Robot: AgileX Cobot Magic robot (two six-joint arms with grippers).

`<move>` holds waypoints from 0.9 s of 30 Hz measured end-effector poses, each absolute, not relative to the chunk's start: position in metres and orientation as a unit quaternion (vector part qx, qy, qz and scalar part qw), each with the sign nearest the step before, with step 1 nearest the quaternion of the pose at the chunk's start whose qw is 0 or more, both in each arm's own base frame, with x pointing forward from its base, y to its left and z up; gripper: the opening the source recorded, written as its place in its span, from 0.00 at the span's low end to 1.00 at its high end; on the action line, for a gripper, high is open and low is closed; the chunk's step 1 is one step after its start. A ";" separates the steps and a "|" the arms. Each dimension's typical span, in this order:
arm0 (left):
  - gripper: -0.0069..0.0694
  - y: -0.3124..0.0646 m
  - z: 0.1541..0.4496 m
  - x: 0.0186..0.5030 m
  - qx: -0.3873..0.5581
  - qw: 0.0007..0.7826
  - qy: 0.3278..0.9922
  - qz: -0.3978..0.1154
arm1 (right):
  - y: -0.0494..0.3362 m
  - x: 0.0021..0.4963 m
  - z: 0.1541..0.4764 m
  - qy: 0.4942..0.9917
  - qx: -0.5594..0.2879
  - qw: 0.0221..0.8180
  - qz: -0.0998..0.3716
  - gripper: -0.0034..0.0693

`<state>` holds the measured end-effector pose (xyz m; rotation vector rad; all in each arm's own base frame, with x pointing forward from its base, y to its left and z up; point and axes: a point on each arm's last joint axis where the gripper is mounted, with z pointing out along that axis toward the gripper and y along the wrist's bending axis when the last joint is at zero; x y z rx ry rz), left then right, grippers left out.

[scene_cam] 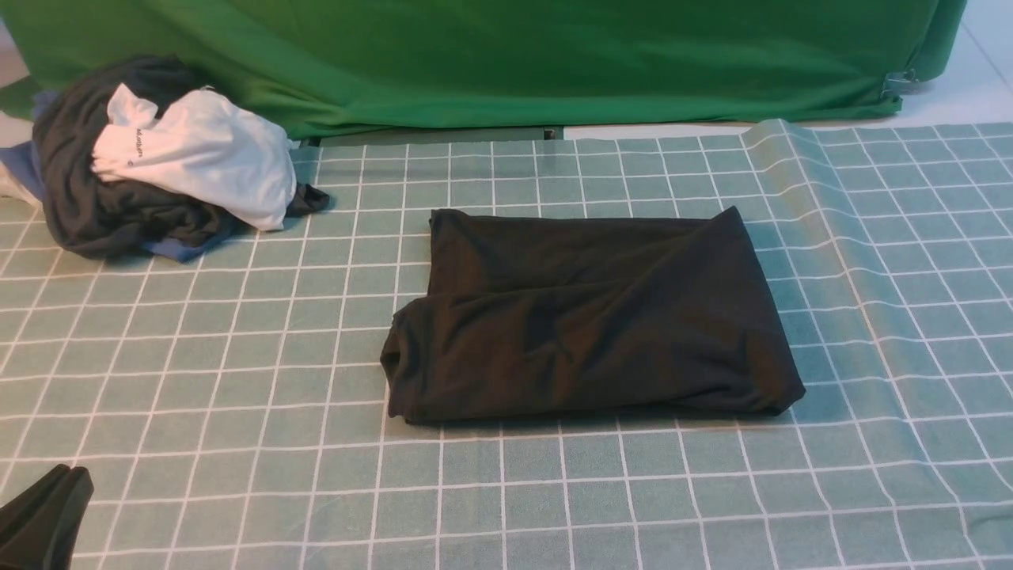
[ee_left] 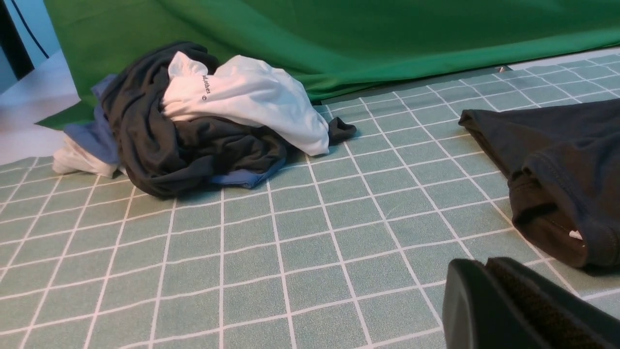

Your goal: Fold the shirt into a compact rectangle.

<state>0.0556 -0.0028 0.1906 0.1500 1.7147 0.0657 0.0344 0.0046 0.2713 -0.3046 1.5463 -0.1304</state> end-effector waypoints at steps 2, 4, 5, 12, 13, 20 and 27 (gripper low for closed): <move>0.11 -0.003 0.191 0.056 0.066 0.651 0.755 0.029 | 0.004 0.044 0.242 0.726 -0.130 0.671 -0.073 0.38; 0.11 -0.003 0.191 0.056 0.067 0.651 0.755 0.030 | 0.003 0.051 0.212 0.750 -0.124 0.645 -0.080 0.38; 0.11 -0.003 0.191 0.056 0.067 0.651 0.755 0.029 | 0.002 0.053 0.196 0.764 -0.122 0.629 -0.079 0.38; 0.11 -0.003 0.190 0.056 0.067 0.651 0.755 0.029 | 0.002 0.054 0.182 0.778 -0.115 0.613 -0.072 0.38; 0.11 -0.003 0.190 0.056 0.067 0.651 0.755 0.029 | 0.002 0.054 0.183 0.777 -0.116 0.614 -0.072 0.38; 0.11 -0.003 0.190 0.056 0.067 0.651 0.755 0.029 | 0.001 0.054 0.183 0.778 -0.107 0.614 -0.079 0.38; 0.11 -0.003 0.190 0.056 0.067 0.651 0.756 0.029 | 0.000 0.054 0.183 0.777 -0.103 0.615 -0.081 0.38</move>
